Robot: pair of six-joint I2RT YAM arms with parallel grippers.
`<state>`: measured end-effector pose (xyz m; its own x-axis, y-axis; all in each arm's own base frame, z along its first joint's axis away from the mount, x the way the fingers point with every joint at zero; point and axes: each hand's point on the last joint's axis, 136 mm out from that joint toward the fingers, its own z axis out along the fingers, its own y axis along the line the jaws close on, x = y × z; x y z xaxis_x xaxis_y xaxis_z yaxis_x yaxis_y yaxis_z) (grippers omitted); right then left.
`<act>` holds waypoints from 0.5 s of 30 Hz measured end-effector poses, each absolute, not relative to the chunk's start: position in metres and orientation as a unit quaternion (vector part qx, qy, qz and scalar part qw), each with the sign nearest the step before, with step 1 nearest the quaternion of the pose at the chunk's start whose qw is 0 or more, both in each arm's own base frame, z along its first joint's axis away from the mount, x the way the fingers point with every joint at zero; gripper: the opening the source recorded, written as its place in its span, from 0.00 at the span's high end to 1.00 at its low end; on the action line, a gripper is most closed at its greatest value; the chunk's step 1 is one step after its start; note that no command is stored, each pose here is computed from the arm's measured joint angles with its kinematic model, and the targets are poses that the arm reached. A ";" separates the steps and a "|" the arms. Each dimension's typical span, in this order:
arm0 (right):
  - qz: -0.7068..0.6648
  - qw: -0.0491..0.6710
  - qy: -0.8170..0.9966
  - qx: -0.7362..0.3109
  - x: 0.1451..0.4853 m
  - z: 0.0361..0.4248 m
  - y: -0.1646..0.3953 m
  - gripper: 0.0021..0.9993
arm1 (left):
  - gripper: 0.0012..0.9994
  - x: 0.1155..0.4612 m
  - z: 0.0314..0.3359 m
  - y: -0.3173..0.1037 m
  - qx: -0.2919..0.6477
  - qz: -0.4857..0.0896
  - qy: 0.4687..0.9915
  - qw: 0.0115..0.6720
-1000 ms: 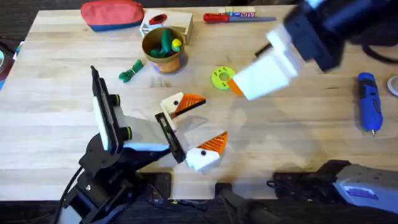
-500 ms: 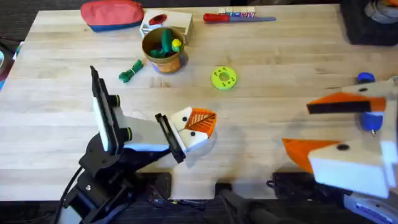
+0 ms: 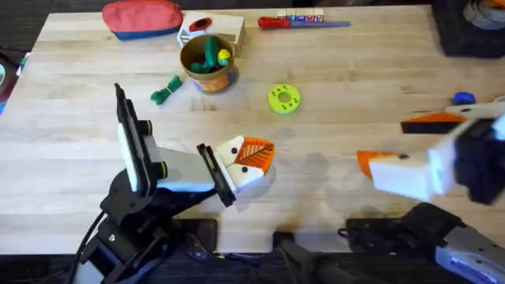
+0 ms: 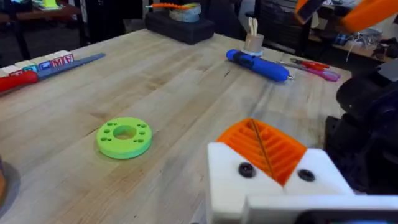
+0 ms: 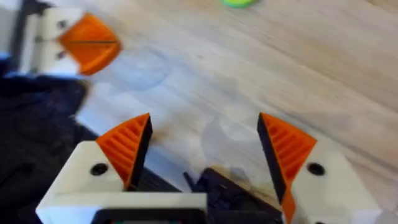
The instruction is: Pick up the gripper from the table and insert it into the empty holder that is missing its gripper. Then pick up a screw, insert it into the mounting hole, and use the screwdriver to tighten it. Finally, clean up the table by picking up the vegetable and placing it into the bucket.
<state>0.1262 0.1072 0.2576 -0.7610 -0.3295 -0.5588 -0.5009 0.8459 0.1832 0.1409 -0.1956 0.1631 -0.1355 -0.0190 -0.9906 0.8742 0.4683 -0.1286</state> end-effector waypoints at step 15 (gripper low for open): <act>-0.020 0.168 0.980 0.107 0.255 0.150 -0.064 0.01 | 1.00 0.141 0.163 -0.196 0.333 -0.394 0.642 0.567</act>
